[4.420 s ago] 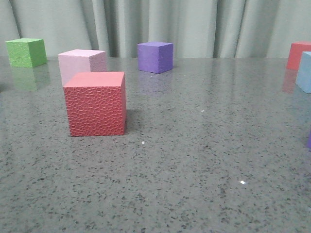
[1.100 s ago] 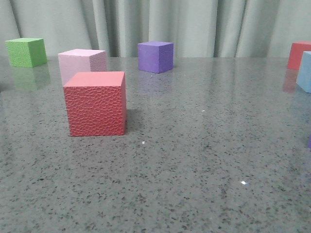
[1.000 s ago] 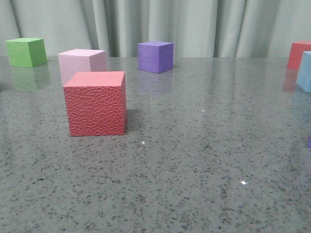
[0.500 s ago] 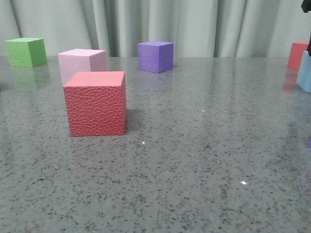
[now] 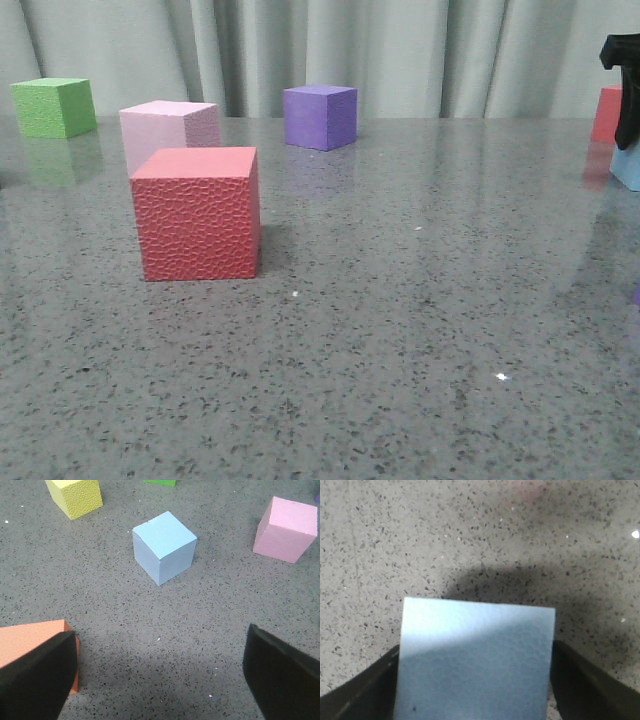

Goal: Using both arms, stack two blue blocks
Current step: 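Lower the right gripper and close it on the light blue cube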

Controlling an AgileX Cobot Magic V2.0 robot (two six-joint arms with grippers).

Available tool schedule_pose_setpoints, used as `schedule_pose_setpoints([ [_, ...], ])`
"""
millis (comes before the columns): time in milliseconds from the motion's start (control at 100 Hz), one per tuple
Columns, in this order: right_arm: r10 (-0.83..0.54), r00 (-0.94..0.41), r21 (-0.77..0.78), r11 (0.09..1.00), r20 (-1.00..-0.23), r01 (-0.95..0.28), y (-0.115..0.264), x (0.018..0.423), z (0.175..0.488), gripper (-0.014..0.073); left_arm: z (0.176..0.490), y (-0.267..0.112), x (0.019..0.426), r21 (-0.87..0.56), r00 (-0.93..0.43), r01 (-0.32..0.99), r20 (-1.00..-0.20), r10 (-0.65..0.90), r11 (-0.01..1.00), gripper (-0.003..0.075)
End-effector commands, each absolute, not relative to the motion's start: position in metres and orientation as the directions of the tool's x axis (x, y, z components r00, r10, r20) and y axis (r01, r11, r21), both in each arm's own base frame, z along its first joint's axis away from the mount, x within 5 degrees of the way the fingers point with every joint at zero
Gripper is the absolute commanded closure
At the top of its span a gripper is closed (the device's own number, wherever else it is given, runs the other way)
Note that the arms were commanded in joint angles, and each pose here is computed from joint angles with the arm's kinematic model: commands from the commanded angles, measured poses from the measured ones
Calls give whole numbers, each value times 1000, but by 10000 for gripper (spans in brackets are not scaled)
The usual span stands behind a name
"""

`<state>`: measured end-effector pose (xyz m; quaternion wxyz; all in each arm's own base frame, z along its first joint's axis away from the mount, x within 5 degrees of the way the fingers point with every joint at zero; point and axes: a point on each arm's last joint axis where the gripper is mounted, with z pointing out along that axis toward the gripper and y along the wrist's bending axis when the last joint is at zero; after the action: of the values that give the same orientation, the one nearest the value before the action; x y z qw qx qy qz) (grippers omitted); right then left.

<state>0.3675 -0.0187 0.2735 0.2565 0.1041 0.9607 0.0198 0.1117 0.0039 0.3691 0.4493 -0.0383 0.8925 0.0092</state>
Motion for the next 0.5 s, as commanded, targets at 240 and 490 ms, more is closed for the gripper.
schedule_pose_setpoints([
  [240,199,-785,99,980,-586,174,-20,368,300,228,383,4,115,-22,-524,-74,-850,-58,997,80],
  [490,198,-799,97,980,-568,174,-20,367,308,226,383,4,115,-22,-524,-74,-850,-58,997,80],
])
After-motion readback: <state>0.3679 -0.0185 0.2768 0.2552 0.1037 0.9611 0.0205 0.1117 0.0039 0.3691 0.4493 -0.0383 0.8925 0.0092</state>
